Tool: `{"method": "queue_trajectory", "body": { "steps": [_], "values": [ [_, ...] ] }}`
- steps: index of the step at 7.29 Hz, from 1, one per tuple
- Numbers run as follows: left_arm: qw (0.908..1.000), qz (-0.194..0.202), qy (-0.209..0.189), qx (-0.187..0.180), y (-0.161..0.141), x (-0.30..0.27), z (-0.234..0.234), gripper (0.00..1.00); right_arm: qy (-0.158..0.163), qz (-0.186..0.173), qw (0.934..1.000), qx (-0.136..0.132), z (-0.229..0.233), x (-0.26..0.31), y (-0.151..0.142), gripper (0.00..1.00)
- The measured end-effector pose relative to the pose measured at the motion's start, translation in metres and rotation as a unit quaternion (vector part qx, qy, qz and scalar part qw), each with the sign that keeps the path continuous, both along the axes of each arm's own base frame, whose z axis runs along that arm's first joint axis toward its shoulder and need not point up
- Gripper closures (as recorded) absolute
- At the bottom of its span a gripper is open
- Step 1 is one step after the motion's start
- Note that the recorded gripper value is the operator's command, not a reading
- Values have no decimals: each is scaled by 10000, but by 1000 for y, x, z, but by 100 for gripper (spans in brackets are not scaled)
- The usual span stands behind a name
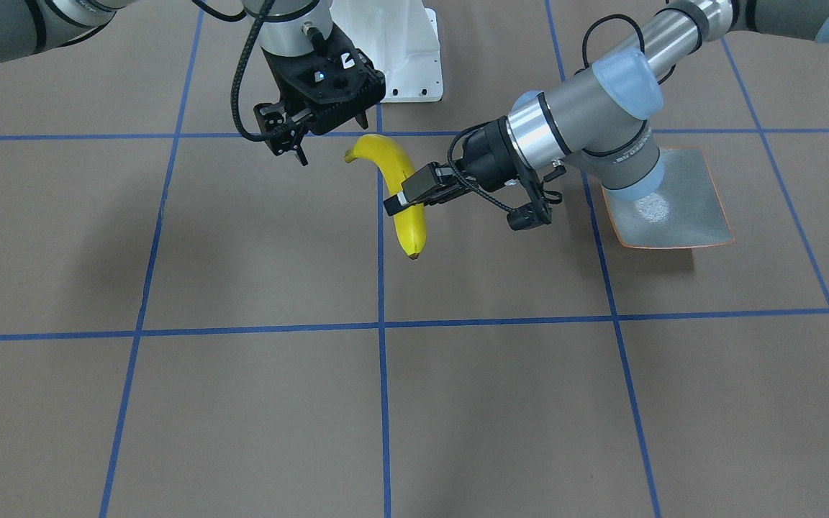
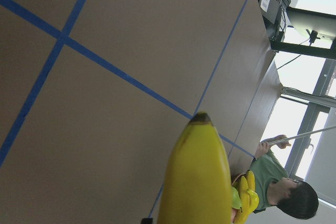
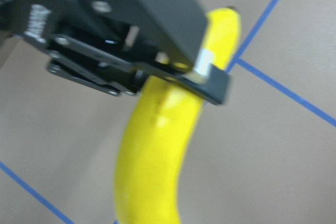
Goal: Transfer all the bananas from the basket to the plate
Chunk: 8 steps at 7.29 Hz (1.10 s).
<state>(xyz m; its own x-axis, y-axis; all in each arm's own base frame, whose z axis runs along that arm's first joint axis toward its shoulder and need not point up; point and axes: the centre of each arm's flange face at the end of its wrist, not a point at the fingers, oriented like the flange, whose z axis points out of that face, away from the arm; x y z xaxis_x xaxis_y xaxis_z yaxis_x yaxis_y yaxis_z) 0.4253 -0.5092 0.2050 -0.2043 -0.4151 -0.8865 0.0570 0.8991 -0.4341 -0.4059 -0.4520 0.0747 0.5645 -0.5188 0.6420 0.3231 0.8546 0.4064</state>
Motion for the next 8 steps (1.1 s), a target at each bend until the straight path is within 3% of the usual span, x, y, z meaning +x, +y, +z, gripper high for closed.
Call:
{"method": "queue_trajectory", "body": {
  "steps": [2, 4, 6, 8],
  "values": [
    [9994, 199, -266, 9, -25, -61, 37, 100, 217, 243, 9990, -317, 11, 30, -24, 1],
    [9979, 347, -537, 110, -24, -125, 93, 100, 328, 447, 9965, -627, 27, 60, -46, 1],
    [9955, 505, -801, 69, -17, -186, 152, 100, 415, 550, 9947, -768, 44, 73, -56, 1],
    [9938, 565, -931, -237, -13, -241, 191, 100, 437, 573, 9942, -794, 48, 76, -59, 1]
  ]
}}
